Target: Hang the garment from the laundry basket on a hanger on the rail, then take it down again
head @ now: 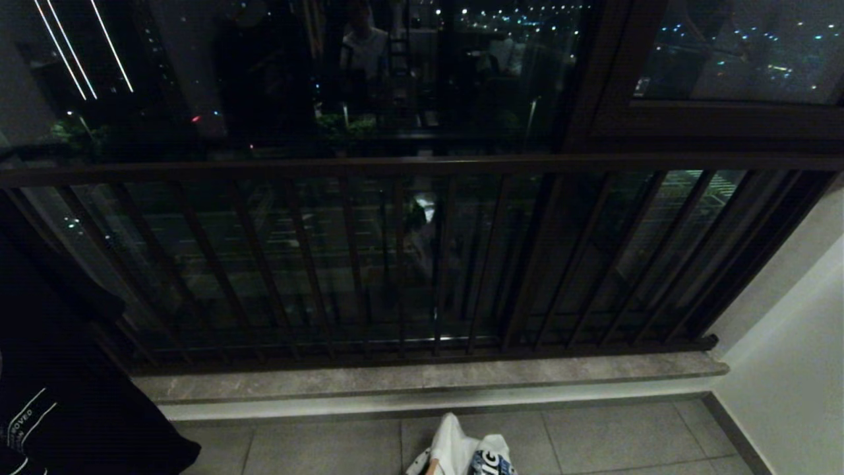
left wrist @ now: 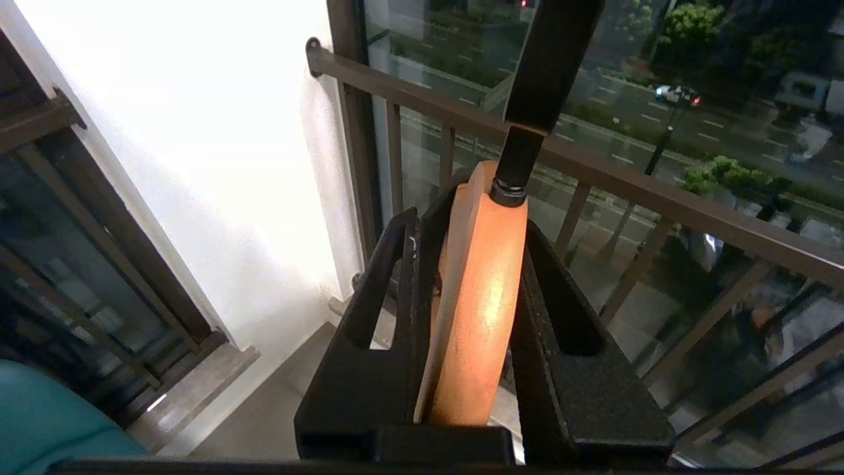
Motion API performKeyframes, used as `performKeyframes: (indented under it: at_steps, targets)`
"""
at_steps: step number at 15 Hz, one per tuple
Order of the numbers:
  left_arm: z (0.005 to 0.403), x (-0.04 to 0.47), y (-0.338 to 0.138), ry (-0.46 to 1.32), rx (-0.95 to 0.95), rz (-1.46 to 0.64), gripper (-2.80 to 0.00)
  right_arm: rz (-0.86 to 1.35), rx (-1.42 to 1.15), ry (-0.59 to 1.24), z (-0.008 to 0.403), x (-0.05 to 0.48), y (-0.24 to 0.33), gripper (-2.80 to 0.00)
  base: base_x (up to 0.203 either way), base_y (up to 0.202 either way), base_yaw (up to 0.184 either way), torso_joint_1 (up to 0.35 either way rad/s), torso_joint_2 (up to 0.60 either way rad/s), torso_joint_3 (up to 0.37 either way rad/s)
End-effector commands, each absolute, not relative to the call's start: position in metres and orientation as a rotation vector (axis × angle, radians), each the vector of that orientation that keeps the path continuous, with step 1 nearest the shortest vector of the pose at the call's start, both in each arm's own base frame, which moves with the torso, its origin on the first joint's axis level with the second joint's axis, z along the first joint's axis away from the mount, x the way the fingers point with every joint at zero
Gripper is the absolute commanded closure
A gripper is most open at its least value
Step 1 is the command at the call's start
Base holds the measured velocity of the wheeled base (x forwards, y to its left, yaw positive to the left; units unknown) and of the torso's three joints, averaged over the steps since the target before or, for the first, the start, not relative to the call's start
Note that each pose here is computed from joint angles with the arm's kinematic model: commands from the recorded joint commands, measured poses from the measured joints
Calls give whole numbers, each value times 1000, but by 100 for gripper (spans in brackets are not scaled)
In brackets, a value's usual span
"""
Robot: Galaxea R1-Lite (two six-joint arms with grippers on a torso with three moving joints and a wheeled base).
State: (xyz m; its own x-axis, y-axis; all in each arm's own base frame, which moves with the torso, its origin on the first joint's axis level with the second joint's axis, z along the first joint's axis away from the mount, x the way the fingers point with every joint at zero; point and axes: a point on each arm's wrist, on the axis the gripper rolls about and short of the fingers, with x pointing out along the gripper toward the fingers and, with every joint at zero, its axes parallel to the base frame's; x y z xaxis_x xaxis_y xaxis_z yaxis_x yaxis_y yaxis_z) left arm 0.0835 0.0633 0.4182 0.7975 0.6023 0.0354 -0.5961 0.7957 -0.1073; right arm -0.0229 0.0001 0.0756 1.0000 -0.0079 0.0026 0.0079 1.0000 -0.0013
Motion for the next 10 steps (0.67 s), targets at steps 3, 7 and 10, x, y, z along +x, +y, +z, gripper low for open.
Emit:
performKeyframes:
  at_steps: [3,7,10]
  targets:
    - [420,73,55,-95,-88,643,0,-8,-2,-3,76,-23,0,0,0,0,0,0,0,0]
    - [421,67,51,-119,-101,641,0,-8,-2,-3,76,-23,0,0,0,0,0,0,0,0]
    - [420,71,53,-176,-109,633,0,-8,-2,-3,76,-23,0,0,0,0,0,0,0,0]
